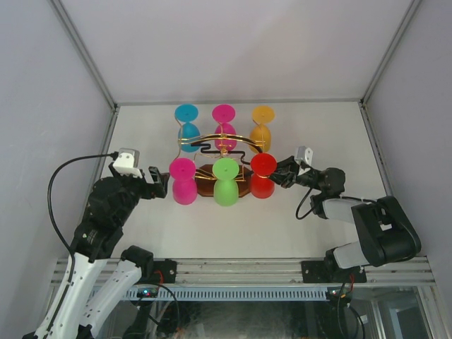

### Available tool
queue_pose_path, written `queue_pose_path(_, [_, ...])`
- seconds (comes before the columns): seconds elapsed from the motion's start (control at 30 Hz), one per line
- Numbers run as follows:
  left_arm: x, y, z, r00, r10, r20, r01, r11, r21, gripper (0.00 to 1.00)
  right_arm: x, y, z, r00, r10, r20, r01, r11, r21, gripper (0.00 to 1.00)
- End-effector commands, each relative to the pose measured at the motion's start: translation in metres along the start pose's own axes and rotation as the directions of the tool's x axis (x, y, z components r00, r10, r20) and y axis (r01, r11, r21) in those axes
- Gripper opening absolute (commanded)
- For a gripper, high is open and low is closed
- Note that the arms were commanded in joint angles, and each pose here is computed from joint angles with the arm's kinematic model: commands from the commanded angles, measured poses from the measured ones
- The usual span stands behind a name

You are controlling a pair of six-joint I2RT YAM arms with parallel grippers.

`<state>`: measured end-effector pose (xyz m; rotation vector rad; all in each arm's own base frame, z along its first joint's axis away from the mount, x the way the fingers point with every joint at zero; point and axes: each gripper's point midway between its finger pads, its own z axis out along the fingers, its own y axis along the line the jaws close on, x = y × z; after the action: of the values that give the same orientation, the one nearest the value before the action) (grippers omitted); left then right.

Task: Place the wine glass upside down on the wine glass rack
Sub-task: Turn the wine glass upside down at the wine rack.

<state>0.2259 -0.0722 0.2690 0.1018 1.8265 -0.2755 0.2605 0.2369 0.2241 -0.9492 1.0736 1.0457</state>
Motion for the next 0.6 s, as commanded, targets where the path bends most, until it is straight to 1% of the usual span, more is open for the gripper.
queue_pose_path(0.0, [-0.0058, -0.0035, 0.0024, 1.0, -0.011, 0.014, 0.011, 1.0, 0.016, 0.91, -0.003, 0.0164, 0.0036, 1.0, 0.018, -0.021, -0.02, 0.995, -0.094, 0.03])
queue_pose_path(0.57, [-0.0061, -0.0035, 0.0018, 1.0, -0.014, 0.015, 0.014, 1.0, 0.015, 0.91, -0.0048, 0.0196, 0.0101, 1.0, 0.02, -0.019, -0.021, 0.995, -0.101, 0.1])
